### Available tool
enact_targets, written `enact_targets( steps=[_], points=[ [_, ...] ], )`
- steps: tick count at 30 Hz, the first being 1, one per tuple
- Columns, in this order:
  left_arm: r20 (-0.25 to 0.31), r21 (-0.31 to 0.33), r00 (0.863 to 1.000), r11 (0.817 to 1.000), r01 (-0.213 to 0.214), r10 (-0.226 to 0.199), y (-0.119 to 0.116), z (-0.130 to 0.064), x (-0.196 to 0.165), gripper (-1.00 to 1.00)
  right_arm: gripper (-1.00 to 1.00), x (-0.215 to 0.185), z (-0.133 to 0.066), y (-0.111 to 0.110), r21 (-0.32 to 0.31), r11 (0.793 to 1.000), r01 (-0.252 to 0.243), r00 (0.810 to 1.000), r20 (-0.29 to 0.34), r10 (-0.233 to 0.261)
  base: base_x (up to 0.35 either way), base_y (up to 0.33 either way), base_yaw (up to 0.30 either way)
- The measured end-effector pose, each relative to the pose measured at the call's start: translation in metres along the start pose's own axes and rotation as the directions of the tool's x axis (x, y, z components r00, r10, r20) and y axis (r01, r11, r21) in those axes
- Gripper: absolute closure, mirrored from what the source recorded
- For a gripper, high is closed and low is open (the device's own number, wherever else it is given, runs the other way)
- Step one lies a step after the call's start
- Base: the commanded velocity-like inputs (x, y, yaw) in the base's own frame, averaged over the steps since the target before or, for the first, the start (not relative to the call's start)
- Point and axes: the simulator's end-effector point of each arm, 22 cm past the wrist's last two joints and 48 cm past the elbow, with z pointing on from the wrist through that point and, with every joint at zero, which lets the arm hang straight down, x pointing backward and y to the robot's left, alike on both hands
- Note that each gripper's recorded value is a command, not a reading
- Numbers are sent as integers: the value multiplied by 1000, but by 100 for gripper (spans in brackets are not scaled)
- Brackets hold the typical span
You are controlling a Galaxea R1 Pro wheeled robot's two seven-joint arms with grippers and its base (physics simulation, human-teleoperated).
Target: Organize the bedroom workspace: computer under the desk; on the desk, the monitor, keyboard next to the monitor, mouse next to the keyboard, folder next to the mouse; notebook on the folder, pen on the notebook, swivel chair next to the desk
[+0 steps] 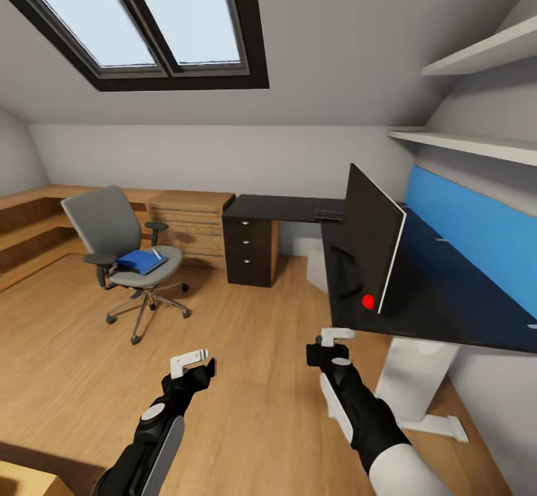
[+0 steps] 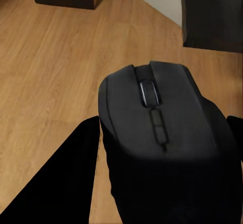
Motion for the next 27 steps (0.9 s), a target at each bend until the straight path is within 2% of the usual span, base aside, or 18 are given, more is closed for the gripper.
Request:
enact_targets(
  steps=[6, 13, 27],
  points=[
    [-1, 0, 1000, 1000, 0, 0, 0, 0, 0, -100, 100, -4, -10, 6, 4, 1000, 15, 999, 29, -15, 16, 336, 0],
    [-1, 2, 1000, 1000, -3, 3, -1, 0, 0, -100, 100, -11, -15, 13, -7, 1000, 20, 999, 50, -20, 232, 248, 0],
    [-6, 5, 1000, 1000, -4, 4, -1, 0, 2, -100, 100, -12, -15, 13, -7, 1000, 17, 998, 56, -17, 333, 24, 0]
  ],
)
